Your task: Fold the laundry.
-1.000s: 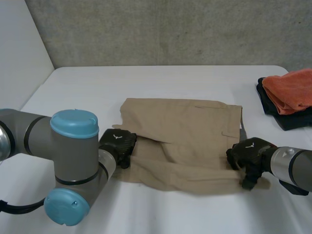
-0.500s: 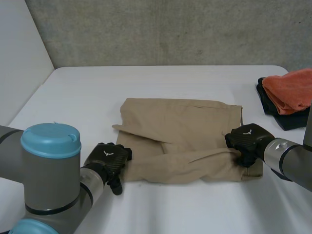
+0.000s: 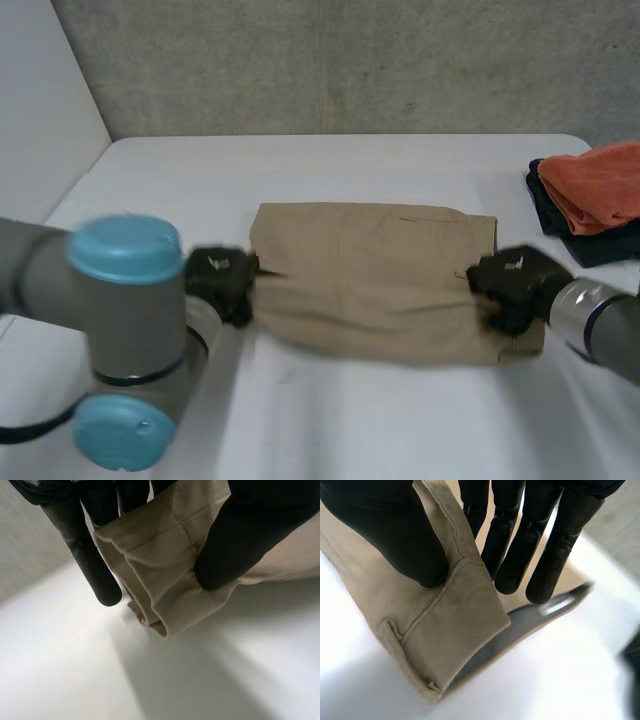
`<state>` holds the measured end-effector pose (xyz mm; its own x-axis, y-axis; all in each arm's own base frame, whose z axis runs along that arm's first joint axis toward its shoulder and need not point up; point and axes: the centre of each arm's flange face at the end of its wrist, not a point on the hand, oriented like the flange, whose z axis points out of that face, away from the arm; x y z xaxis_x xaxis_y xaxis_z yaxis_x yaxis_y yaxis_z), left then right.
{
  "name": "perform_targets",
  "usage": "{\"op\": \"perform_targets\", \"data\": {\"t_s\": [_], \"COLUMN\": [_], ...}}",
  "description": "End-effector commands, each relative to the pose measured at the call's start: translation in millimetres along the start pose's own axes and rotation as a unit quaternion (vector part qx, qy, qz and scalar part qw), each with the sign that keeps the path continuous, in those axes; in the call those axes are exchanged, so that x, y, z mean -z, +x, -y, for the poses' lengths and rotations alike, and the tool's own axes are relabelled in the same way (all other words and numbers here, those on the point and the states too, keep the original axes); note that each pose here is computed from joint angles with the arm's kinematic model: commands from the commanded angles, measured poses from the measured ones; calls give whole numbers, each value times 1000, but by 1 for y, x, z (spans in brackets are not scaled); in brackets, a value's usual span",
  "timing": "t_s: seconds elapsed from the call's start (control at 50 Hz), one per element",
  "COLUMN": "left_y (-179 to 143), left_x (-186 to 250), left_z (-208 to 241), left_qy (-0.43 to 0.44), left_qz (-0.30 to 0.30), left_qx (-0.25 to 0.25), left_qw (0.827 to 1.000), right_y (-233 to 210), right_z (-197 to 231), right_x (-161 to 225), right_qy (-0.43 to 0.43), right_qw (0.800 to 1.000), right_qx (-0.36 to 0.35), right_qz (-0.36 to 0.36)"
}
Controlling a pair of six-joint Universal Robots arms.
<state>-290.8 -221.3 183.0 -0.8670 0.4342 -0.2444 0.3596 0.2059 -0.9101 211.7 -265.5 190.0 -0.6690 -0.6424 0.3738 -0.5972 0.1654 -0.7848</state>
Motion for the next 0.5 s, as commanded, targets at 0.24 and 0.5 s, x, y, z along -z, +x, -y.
{"op": "perform_targets", "data": {"t_s": [0.24,0.5], "left_y": [-38,-21], "left_x": [91,30], "left_z": [104,50], "left_qy": [185,69], "left_qz": [15,10], "left_qx": [37,-97], "left_qw": [982,993], "right_y": [31,16], "right_z": [95,58], "right_x": [84,15], "right_qy": [138,42], "right_qw": [985,997], "right_qx": [57,65], "right_qz": [-87,-11]}}
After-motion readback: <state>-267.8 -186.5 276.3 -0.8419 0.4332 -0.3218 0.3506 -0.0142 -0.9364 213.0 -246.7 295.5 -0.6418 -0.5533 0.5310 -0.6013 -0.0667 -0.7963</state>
